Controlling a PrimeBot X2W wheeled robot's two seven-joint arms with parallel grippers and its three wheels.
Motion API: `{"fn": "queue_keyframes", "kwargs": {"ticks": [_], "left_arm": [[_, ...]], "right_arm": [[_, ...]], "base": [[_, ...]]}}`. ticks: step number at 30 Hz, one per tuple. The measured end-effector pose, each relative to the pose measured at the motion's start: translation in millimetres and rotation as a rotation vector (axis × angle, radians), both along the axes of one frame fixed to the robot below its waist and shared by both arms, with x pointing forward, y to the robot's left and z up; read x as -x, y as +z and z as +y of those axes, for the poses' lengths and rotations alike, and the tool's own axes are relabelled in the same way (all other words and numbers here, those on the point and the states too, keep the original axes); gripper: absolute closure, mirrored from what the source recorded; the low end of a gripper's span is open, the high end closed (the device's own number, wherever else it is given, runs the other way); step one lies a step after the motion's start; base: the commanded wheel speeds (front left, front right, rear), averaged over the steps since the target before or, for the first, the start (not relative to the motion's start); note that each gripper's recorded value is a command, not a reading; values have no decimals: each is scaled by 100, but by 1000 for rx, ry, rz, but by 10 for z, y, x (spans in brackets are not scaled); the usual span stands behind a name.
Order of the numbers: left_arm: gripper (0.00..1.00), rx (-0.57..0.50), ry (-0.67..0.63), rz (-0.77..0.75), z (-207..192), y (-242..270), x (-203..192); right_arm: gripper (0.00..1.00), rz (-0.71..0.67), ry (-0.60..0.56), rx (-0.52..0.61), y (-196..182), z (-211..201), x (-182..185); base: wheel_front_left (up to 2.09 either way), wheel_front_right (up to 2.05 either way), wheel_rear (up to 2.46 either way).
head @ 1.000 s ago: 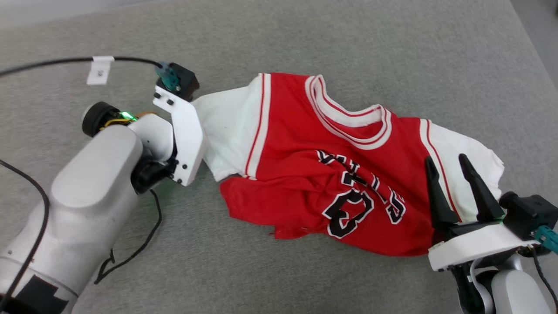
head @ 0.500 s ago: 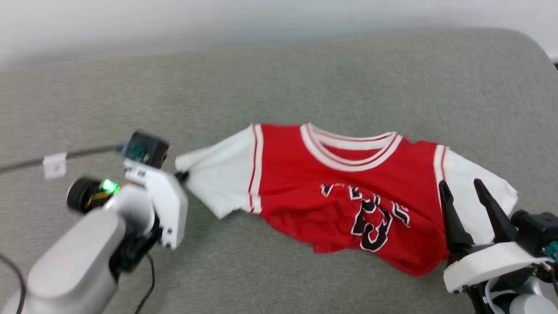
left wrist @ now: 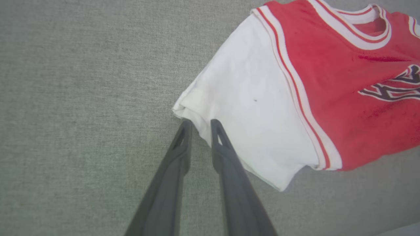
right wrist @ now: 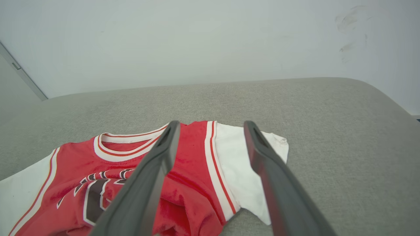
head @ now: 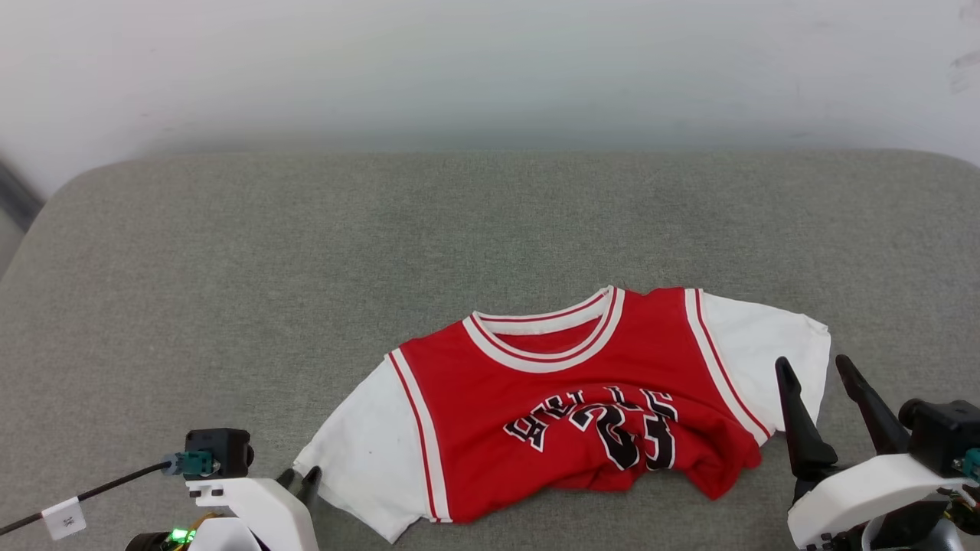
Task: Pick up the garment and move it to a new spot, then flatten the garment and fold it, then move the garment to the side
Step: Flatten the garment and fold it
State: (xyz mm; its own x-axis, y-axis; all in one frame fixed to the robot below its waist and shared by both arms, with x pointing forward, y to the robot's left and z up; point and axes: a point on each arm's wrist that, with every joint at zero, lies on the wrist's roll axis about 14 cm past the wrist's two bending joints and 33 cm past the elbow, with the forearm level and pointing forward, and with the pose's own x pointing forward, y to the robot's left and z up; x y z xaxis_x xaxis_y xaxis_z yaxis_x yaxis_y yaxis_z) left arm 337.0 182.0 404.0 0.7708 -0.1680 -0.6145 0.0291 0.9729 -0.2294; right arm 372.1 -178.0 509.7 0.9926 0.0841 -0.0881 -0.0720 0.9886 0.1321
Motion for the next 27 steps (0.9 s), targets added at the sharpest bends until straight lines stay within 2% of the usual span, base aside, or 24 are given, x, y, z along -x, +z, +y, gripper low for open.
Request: {"fn": "queue_keyframes", "kwargs": {"ticks": [2,3,10,16,21,27], "left_arm": [[0,0,7,-33,-2,46,-27],[0,0,37,-132,11,198,-119],[0,-25,49,-503,-72,911,-371],[0,-52,41,-721,-216,1355,-407],[0,-52,25,-789,-330,1500,-382],[0,-48,14,-809,-376,1535,-406]], "right_arm": [[0,-3,-2,1,13,-6,12],[0,-1,-6,5,23,-23,50],[0,-15,-30,18,108,-111,174],[0,-11,-56,20,145,-205,220],[0,136,-92,-39,-153,-348,206],[0,365,-145,-88,-482,-717,-49]], "base": [[0,0,0],[0,0,0],[0,0,0],[0,0,0],[0,0,0],[0,0,0]]}}
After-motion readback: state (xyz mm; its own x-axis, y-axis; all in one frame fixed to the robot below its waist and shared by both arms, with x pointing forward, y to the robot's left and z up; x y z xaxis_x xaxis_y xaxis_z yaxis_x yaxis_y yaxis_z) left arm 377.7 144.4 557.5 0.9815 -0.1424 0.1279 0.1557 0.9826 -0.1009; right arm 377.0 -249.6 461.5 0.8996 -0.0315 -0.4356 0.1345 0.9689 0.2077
